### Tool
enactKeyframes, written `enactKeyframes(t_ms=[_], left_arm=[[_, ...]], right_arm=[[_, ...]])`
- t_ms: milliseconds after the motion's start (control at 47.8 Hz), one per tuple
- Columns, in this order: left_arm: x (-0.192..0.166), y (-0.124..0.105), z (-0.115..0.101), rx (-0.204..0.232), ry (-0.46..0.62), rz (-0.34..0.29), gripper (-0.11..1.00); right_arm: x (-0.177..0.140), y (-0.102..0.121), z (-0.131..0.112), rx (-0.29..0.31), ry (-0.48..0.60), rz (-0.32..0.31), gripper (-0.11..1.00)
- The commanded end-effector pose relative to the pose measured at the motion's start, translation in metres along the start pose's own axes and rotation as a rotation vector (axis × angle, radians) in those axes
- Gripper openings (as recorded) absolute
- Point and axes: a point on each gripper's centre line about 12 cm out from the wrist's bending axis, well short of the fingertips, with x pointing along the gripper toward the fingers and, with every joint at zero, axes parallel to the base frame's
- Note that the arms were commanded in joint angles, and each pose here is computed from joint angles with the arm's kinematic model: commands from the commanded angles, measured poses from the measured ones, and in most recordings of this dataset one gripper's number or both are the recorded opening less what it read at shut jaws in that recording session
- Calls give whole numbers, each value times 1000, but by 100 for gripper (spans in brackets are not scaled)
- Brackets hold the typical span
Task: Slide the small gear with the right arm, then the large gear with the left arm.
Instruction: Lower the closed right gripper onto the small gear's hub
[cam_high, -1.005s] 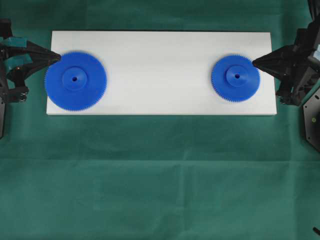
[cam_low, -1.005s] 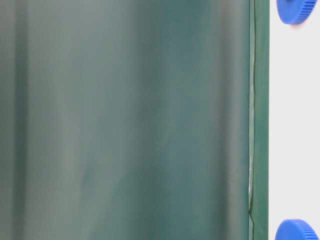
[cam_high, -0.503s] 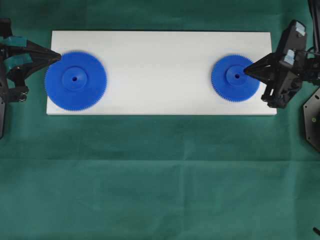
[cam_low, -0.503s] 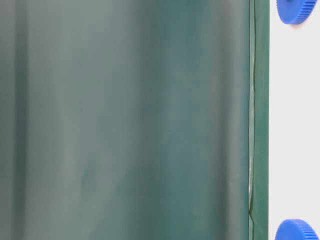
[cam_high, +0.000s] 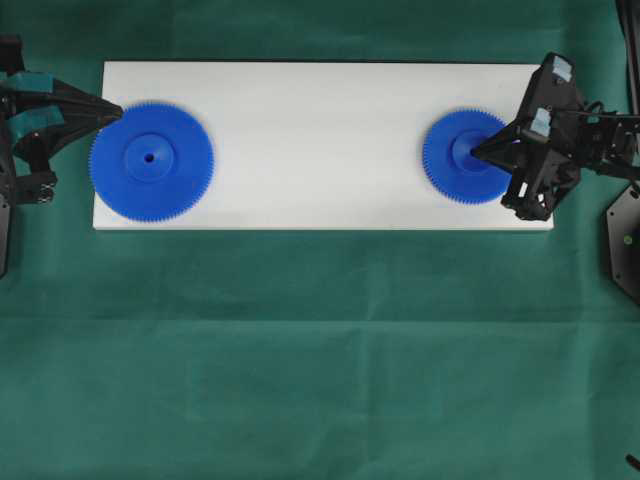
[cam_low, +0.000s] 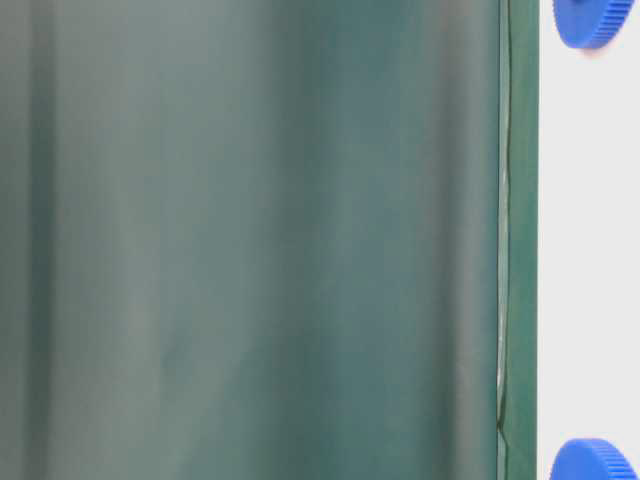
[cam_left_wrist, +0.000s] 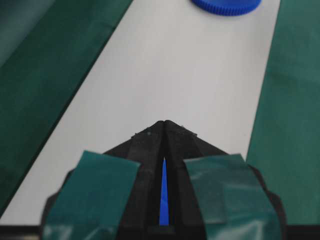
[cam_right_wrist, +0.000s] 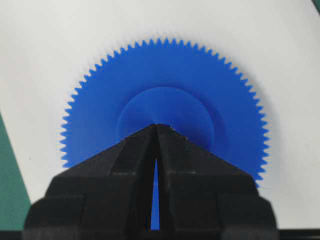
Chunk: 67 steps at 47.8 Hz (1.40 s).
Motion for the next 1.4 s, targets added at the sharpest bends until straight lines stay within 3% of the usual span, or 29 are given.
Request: enactKeyframes(t_ms=[0,942,1382], left_arm=[[0,0,8,-1,-25,2,0],[-1,-2,7,1,-26,-8,0],[-2,-2,6,1,-29,-8,0]], right_arm=[[3,1,9,3,-26,4,50],[13,-4,0,12,96,-29,50],[12,-15,-6,46,109,-59,50]])
